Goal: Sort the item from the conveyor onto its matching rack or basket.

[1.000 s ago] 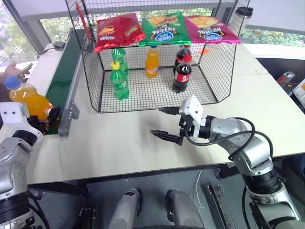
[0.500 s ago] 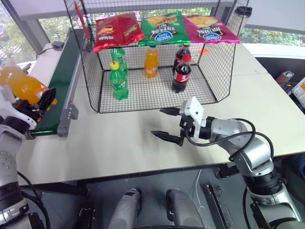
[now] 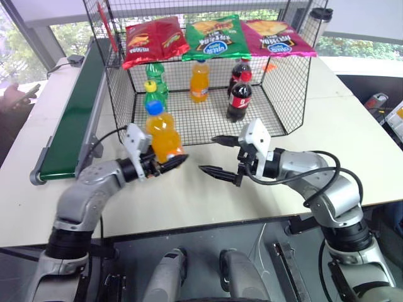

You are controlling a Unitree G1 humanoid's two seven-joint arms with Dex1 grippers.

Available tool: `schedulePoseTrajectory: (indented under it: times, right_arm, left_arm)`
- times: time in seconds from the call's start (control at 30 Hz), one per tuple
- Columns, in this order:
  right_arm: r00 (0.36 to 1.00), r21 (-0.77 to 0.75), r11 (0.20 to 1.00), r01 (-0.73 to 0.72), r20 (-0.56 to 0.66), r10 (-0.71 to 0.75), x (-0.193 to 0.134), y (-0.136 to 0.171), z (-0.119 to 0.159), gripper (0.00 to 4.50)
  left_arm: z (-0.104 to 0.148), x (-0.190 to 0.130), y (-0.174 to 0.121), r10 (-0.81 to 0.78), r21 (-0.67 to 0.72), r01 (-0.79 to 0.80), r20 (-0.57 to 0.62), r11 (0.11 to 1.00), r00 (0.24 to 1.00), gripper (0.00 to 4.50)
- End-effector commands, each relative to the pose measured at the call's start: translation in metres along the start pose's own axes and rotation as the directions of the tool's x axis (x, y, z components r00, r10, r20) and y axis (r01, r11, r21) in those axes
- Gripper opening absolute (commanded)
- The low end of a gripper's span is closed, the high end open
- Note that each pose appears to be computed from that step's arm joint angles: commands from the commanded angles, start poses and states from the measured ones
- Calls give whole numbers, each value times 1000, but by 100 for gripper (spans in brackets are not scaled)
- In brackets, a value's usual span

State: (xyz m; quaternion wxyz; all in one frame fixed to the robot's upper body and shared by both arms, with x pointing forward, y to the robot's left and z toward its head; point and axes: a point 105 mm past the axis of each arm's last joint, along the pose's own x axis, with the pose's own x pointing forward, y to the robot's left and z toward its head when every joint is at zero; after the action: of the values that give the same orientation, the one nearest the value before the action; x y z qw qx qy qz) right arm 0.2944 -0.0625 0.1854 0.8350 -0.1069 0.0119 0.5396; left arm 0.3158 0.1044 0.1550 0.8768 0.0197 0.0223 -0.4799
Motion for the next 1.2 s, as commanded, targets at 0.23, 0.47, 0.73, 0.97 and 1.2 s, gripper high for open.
schedulePoseTrajectory:
  times: [0.23, 0.47, 0.73, 0.97, 1.2]
  right_arm:
    - [999, -43, 999, 22, 49, -20, -4, -2, 24, 450]
    - [998, -46, 999, 24, 55, -21, -3, -4, 26, 450]
    - [998, -50, 998, 29, 64, -25, -1, -3, 29, 450]
    - [997, -45, 998, 42, 73, -38, -2, -3, 30, 396]
    - [996, -40, 999, 34, 78, -31, -4, 1, 30, 202]
  left_arm:
    - [0, 30, -25, -193, 169, 190, -2, 967, 981, 300]
    - [-9, 39, -35, -237, 191, 235, -14, 953, 971, 300]
    - [-5, 46, -44, -261, 194, 254, 8, 947, 965, 300]
    - [-2, 49, -49, -278, 195, 269, 19, 943, 960, 300]
    - [-1, 51, -49, -283, 197, 274, 20, 941, 959, 300]
